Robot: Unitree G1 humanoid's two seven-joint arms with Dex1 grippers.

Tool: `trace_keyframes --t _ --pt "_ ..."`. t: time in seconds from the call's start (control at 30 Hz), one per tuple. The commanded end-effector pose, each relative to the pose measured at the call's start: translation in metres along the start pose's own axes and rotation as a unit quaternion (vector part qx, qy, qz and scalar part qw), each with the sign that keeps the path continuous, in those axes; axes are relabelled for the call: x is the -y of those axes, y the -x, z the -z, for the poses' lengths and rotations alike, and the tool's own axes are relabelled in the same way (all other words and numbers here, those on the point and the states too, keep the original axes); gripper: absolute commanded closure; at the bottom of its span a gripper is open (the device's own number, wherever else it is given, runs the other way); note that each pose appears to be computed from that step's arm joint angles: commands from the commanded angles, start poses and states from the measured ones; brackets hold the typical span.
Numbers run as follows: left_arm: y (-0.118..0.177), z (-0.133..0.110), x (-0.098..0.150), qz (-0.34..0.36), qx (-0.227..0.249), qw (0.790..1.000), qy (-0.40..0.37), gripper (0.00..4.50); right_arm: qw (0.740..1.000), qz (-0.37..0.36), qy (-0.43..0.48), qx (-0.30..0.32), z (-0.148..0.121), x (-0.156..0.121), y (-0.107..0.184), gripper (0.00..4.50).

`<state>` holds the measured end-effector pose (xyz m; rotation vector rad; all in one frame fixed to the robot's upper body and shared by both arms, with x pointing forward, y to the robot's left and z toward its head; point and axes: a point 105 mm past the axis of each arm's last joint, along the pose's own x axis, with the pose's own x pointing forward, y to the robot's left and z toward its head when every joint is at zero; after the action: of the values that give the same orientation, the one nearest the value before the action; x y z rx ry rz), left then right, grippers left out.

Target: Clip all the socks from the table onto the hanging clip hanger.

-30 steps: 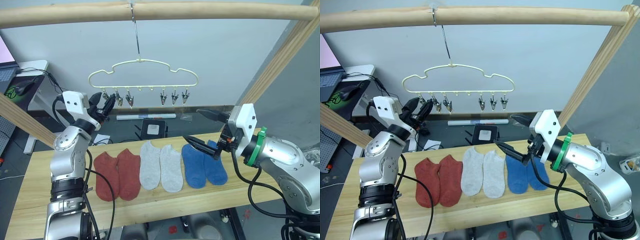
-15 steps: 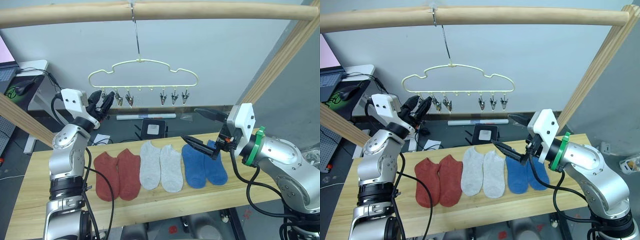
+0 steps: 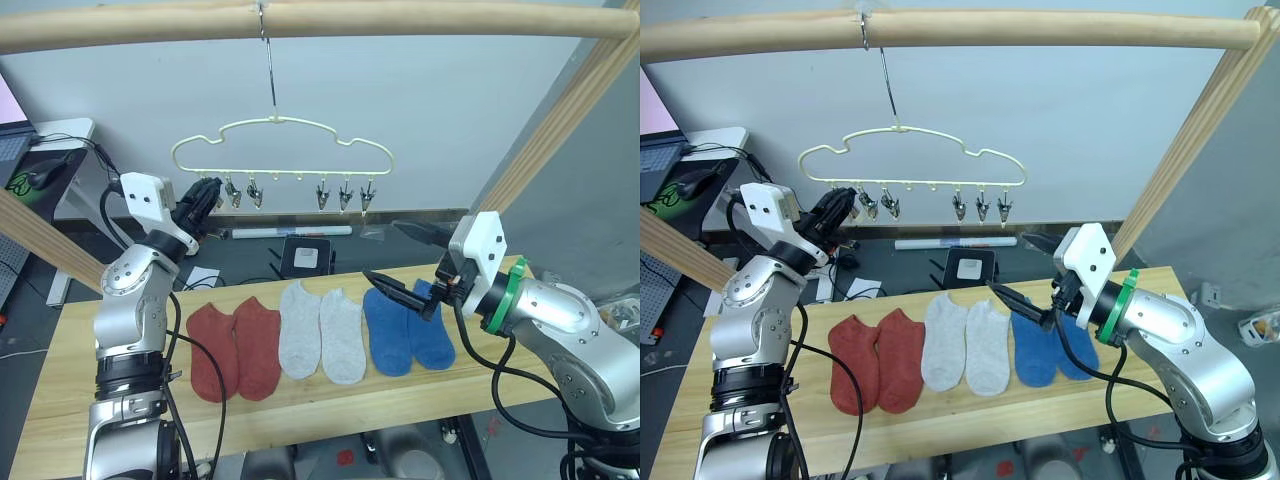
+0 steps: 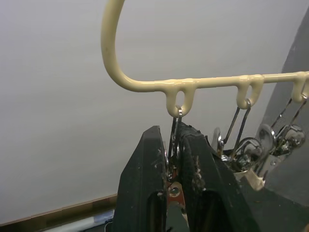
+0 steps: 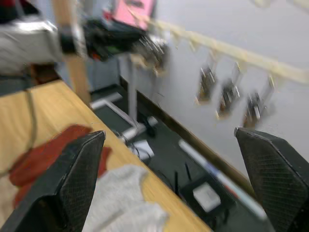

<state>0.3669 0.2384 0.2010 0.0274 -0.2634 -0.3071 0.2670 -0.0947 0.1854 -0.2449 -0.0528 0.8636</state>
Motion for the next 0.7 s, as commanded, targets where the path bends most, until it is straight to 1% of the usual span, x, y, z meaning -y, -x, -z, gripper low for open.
trace_keyframes --t 0.03,0.13,0.3,0.47,0.7 --pt "0.005 -0.015 0.003 0.008 0.013 1.000 -0.027 4.38 0.998 0.054 -0.013 -0.028 0.017 0.012 0.006 0.00" --pt "0.011 -0.018 0.006 0.010 0.010 0.999 -0.039 4.38 0.987 0.130 -0.042 -0.080 0.052 0.028 0.014 0.00" --pt "0.017 -0.022 0.010 0.013 0.005 0.999 -0.048 4.38 0.968 0.206 -0.058 -0.128 0.092 0.043 0.022 0.00" --pt "0.021 -0.024 0.012 0.015 -0.001 0.999 -0.050 4.38 0.946 0.273 -0.088 -0.148 0.122 0.059 0.017 0.00" --pt "0.025 -0.023 0.014 0.017 -0.011 0.998 -0.052 4.38 0.924 0.330 -0.111 -0.157 0.147 0.074 0.007 0.00"
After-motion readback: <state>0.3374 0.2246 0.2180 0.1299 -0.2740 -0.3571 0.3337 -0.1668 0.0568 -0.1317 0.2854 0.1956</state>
